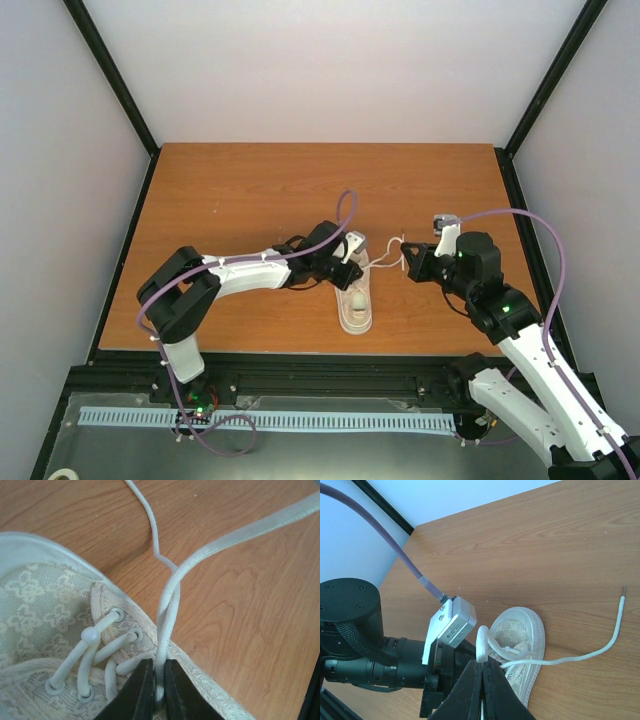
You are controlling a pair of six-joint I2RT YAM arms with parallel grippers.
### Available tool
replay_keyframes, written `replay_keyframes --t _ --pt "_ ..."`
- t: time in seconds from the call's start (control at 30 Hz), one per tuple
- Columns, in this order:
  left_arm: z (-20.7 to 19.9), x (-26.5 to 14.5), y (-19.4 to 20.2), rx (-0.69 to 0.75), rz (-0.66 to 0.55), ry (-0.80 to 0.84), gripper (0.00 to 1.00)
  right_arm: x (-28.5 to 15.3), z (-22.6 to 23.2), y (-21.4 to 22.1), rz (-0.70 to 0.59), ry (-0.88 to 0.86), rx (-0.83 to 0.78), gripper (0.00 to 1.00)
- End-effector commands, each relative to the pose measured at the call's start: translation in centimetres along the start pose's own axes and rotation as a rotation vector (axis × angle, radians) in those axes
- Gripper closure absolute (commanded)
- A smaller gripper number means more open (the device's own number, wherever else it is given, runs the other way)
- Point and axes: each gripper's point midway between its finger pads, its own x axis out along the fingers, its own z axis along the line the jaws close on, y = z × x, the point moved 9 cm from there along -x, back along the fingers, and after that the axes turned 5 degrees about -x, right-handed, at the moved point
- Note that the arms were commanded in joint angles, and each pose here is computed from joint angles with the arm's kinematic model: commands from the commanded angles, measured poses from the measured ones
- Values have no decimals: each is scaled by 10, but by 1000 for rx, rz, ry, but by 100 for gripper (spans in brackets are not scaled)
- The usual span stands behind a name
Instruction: Tie the shoes
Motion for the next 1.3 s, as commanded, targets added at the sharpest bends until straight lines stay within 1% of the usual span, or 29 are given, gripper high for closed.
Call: replay_keyframes --t 0.0,0.13,0.23,0.3,0.47,0.6,0.7,0.77,0.87,0.9,0.93,0.97,1.0,1.03,1.07,1.13,1.2,1.27 --pt "-8 -6 -6 23 -39 18 98 2 -4 6 19 32 11 97" --pt "-5 -25 1 -19 -119 -16 99 8 -15 16 64 120 30 97" --pt "0 -40 13 -63 -145 -55 99 17 -27 28 114 201 74 97" --pt "3 -47 20 -92 -140 -78 99 25 -33 39 153 217 107 97" --pt "7 -66 36 -167 -131 -115 99 44 -41 64 231 187 186 97" --pt "1 -83 44 -210 -161 -22 99 53 -45 88 301 135 262 97" --pt "-3 -88 52 -235 -148 47 99 55 -46 103 318 104 303 97" --pt "-3 -89 56 -243 -139 61 99 54 -47 109 318 117 310 95" --pt "-4 -89 59 -247 -124 79 99 48 -57 118 314 219 327 92" --pt "-5 -90 59 -248 -126 85 99 45 -61 121 302 264 343 89" --pt "-5 -91 59 -247 -131 87 99 43 -64 122 283 290 357 78" --pt "-5 -93 60 -244 -135 86 99 41 -65 123 262 296 364 61" --pt "-5 -94 60 -243 -137 81 99 40 -66 122 237 298 371 36" --pt "-5 -94 60 -242 -137 77 99 38 -66 121 214 303 377 24" --pt "-4 -95 61 -243 -137 73 99 36 -66 117 189 307 375 18" --pt "-4 -95 62 -243 -132 74 99 31 -66 109 153 340 361 9" --pt "-5 -95 62 -242 -128 84 99 26 -67 100 128 393 327 5" --pt "-6 -97 63 -231 -132 100 99 26 -64 93 127 391 284 4"
